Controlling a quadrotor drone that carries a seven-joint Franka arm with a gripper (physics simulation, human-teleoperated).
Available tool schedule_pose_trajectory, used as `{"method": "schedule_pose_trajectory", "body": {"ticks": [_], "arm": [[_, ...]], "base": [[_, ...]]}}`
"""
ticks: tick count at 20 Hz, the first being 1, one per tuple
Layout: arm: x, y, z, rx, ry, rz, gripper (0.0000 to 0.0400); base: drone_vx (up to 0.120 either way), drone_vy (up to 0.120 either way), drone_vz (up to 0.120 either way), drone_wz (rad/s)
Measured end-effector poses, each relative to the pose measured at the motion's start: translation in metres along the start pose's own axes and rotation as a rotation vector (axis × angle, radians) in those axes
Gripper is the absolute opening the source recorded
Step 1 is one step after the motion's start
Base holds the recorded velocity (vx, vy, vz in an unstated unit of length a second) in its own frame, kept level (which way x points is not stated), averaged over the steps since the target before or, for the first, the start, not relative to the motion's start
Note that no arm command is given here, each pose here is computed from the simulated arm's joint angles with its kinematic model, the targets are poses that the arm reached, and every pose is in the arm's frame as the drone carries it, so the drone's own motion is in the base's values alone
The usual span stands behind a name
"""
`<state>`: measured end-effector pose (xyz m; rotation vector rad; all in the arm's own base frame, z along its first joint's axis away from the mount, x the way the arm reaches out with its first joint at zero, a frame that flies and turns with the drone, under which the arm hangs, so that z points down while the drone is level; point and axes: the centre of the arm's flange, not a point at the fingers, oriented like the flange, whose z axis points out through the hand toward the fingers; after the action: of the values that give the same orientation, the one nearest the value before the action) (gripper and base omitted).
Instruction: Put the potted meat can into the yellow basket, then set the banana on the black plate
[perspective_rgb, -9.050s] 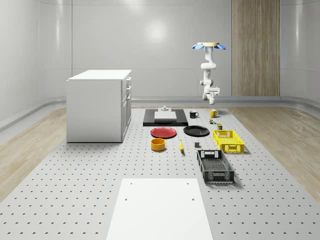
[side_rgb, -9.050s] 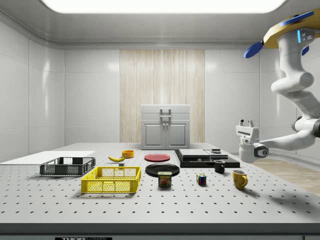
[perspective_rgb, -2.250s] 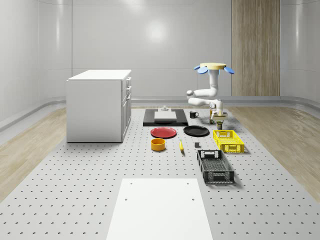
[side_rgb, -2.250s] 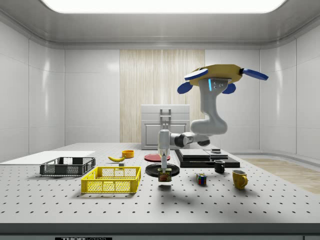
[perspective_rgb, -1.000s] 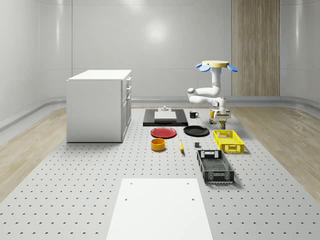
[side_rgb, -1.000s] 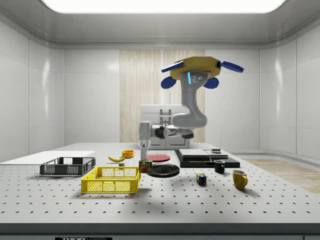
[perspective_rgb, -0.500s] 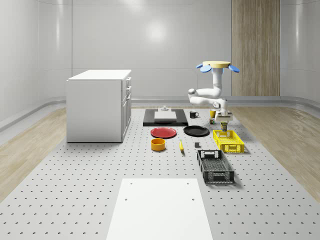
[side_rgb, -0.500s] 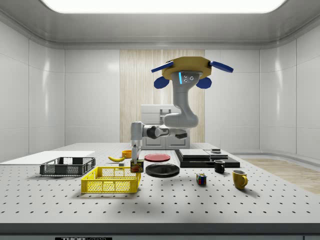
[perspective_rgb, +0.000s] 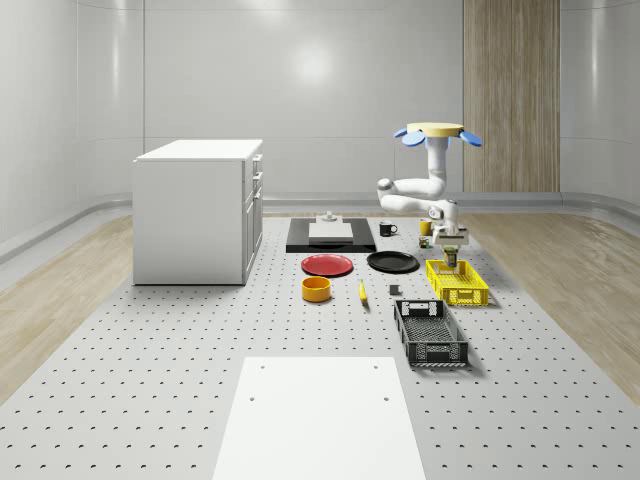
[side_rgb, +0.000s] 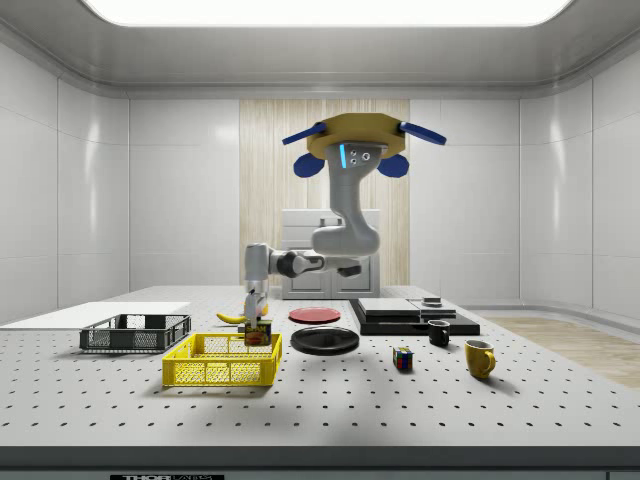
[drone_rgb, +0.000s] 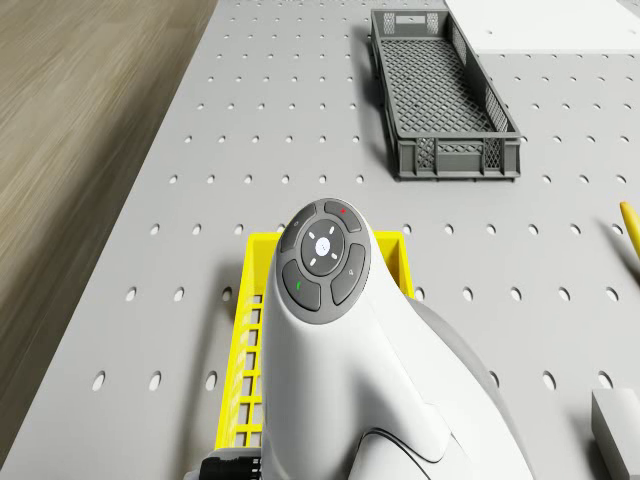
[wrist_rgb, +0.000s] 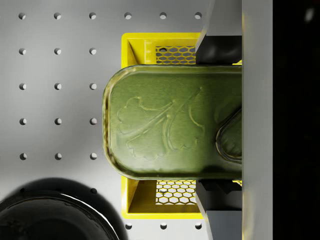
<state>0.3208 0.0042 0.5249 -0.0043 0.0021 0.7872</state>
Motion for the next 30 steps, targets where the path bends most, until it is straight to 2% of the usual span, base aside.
{"method": "schedule_pose_trajectory", "body": {"ticks": [5, 11, 22, 26, 30], "arm": [[0.0, 0.0, 0.0, 0.0, 0.0, -0.001, 0.0291], [0.0, 0.0, 0.0, 0.0, 0.0, -0.002, 0.0291], [0.0, 0.0, 0.031, 0.0, 0.0, -0.002, 0.0291], [0.0, 0.0, 0.038, 0.001, -0.002, -0.002, 0.0356], [0.0, 0.0, 0.035, 0.002, -0.004, -0.002, 0.0384]], "base": [[0.12, 0.0, -0.096, 0.0], [0.12, 0.0, -0.007, 0.0], [0.004, 0.0, 0.0, 0.0], [0.0, 0.0, 0.01, 0.0], [0.0, 0.0, 0.12, 0.0]]}}
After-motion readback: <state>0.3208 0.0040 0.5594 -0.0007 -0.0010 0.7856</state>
